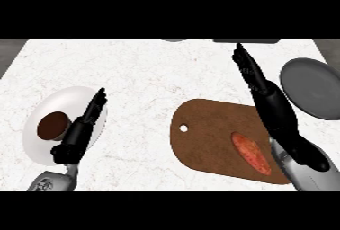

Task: Pick the sweet potato from the cutting board and place it in the pan

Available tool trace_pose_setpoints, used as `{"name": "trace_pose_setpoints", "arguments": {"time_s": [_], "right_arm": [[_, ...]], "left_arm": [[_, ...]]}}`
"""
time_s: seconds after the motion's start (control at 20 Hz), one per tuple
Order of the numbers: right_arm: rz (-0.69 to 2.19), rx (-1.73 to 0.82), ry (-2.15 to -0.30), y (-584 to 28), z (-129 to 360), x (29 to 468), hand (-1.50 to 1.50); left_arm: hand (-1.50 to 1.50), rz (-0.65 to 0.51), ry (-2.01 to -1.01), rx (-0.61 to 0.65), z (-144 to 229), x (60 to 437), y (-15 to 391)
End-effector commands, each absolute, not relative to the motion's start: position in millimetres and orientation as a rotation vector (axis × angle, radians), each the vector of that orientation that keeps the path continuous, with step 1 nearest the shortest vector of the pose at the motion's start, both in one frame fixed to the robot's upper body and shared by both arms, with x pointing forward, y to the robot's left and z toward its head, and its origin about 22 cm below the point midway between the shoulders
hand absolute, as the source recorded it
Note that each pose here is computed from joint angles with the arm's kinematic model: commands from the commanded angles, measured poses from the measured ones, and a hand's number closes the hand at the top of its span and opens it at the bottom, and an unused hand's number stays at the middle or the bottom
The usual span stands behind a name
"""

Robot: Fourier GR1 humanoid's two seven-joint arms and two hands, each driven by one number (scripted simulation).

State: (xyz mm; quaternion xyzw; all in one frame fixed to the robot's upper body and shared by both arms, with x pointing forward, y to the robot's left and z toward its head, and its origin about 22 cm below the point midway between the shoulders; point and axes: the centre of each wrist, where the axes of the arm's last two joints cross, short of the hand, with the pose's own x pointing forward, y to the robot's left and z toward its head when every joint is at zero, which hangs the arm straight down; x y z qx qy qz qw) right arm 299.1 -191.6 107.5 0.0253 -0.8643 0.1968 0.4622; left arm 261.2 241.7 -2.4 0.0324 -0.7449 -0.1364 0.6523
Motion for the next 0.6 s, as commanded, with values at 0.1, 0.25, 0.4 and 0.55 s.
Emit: {"name": "trace_pose_setpoints", "arguments": {"time_s": [0.1, 0.25, 0.4, 0.55], "right_arm": [[0.662, 0.600, -1.973, -181, 108, 301, 1.50], [0.768, 0.997, -1.834, -164, 101, 290, 1.50], [0.731, 0.699, -1.749, -291, 92, 317, -1.50], [0.826, 0.848, -1.706, -338, 101, 322, -1.50]], "left_arm": [[0.00, -0.246, -1.736, 0.007, 0, 260, 222], [0.00, -0.221, -1.783, -0.043, 10, 267, 206], [0.00, -0.154, -1.709, -0.083, -5, 253, 202], [0.00, -0.135, -1.720, -0.068, 6, 263, 207]]}}
